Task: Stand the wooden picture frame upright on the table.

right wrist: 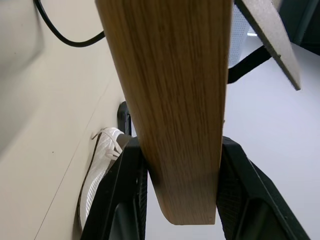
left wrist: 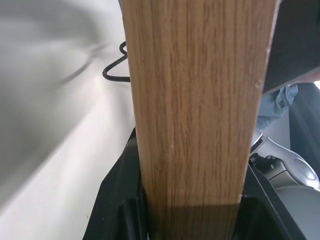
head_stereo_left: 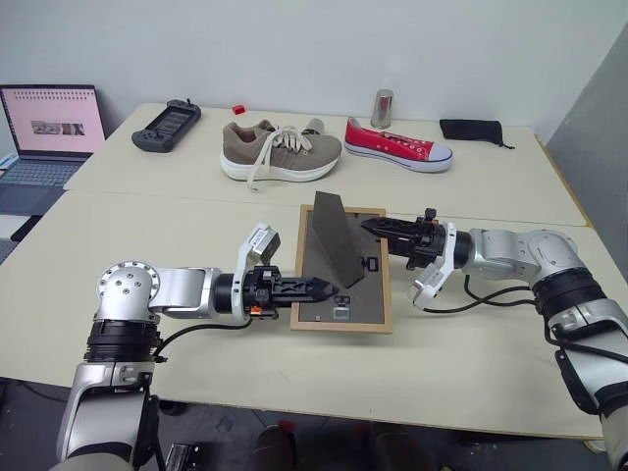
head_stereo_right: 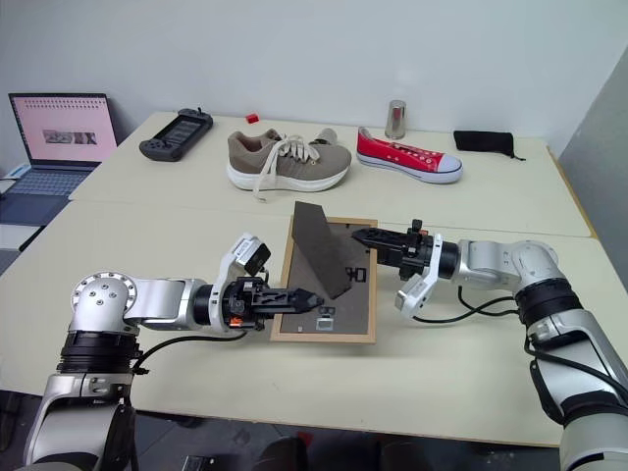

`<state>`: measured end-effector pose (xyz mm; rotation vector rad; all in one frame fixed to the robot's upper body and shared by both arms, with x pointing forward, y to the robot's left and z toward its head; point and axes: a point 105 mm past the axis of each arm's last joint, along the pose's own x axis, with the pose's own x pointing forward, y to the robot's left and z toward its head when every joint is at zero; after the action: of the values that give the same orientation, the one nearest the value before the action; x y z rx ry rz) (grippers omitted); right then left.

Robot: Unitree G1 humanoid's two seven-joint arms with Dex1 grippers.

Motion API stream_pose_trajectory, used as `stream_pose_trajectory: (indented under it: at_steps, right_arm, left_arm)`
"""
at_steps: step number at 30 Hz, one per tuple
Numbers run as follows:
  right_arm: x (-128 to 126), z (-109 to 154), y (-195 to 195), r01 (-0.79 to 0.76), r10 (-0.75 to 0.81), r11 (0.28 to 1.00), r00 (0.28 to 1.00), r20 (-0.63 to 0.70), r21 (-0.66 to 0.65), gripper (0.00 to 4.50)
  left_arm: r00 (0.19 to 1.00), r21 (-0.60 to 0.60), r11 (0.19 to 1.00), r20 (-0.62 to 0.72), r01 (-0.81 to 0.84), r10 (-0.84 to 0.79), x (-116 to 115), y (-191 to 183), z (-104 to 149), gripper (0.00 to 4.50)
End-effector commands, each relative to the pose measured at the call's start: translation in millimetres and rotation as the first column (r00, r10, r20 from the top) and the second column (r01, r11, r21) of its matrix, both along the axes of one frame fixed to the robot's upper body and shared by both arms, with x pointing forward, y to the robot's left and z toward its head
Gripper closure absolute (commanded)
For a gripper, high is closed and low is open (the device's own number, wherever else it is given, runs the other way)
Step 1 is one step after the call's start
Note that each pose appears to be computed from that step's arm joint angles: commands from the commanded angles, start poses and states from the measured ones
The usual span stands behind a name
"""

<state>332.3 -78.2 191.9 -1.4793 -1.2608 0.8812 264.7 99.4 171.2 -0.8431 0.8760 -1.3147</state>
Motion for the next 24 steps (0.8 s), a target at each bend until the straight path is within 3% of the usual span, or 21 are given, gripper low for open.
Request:
stream_pose_trajectory:
  at_steps: [1, 5, 7, 16, 20, 24]
  right_arm:
    - [-2, 20, 1, -0.026, 0.024, 0.998, 0.998, 0.053, 0.05, 3.08]
    - [-1, 22, 0, -0.02, 0.017, 0.998, 0.999, 0.042, 0.067, 3.09]
    - [-1, 21, -1, -0.016, 0.015, 0.997, 1.0, 0.023, 0.08, 3.09]
    - [-6, 11, -7, -0.012, 0.019, 0.993, 0.998, -0.052, 0.119, 3.09]
    - [2, 9, -15, 0.055, -0.011, 0.975, 0.98, -0.2, 0.218, 3.09]
    - [19, 9, -14, 0.205, -0.012, 0.922, 0.863, -0.506, 0.328, 3.09]
  left_arm:
    - [0.999, -0.023, 1.0, 0.043, -0.003, 0.004, -1, -1, 10, 3.21]
    - [0.988, -0.019, 0.998, 0.144, -0.062, 0.064, 1, -2, 13, 3.21]
    - [0.982, -0.01, 0.993, 0.142, -0.121, 0.121, 9, 1, 9, 2.51]
    - [0.964, -0.031, 0.984, 0.197, -0.176, 0.179, 18, 23, 31, 0.78]
    - [0.936, 0.054, 0.972, 0.284, -0.23, 0.206, 12, 39, 28, 0.06]
    - [0.827, 0.157, 0.911, 0.497, -0.382, 0.262, 14, 67, 34, 0.06]
